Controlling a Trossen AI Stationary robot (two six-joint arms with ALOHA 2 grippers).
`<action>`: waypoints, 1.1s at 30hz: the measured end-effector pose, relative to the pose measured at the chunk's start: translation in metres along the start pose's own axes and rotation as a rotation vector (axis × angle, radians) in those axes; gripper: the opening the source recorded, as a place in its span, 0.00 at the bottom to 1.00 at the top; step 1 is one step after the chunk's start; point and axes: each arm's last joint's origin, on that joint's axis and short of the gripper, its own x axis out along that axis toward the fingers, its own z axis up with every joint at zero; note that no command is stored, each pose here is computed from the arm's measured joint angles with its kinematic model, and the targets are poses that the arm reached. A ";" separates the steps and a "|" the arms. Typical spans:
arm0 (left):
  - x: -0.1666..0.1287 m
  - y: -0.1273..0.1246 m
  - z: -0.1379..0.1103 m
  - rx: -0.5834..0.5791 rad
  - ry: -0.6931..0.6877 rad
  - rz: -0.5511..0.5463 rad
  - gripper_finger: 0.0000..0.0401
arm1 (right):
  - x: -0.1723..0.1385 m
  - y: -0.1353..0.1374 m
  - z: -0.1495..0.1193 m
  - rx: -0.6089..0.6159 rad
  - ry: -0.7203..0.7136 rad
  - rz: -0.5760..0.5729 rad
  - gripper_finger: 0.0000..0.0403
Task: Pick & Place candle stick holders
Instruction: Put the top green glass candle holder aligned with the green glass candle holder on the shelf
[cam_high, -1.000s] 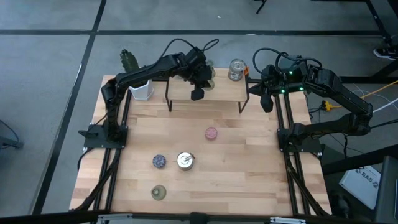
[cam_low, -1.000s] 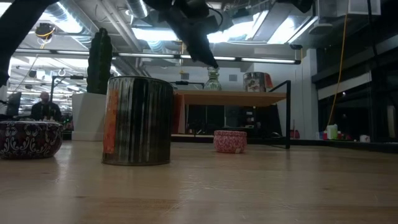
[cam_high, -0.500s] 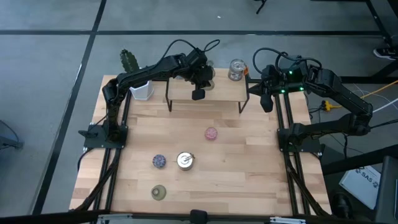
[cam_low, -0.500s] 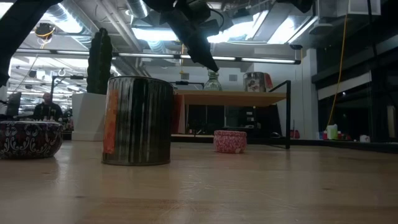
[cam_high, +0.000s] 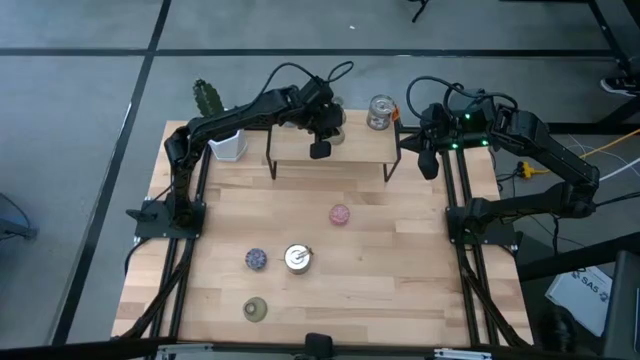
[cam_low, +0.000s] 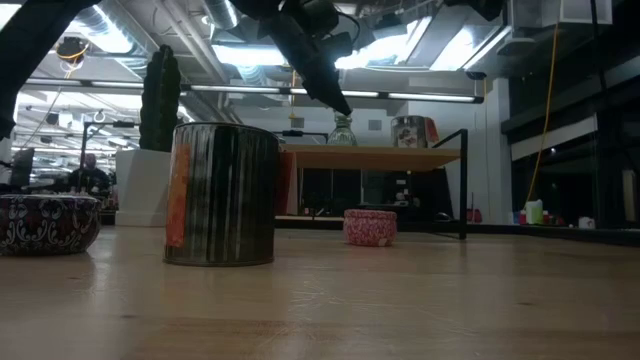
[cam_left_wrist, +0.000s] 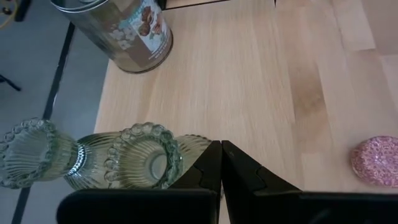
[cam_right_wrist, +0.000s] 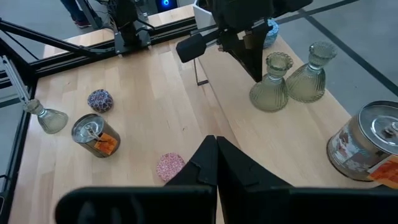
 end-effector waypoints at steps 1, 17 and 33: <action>0.000 0.000 0.000 0.001 0.000 0.001 0.00 | 0.000 0.000 0.000 0.000 0.000 0.000 0.00; 0.000 0.003 0.001 0.003 0.007 0.064 0.00 | 0.000 0.000 0.000 0.000 0.000 0.000 0.00; 0.000 0.003 0.001 0.002 0.021 0.091 0.00 | 0.000 0.000 0.000 0.000 0.000 0.000 0.00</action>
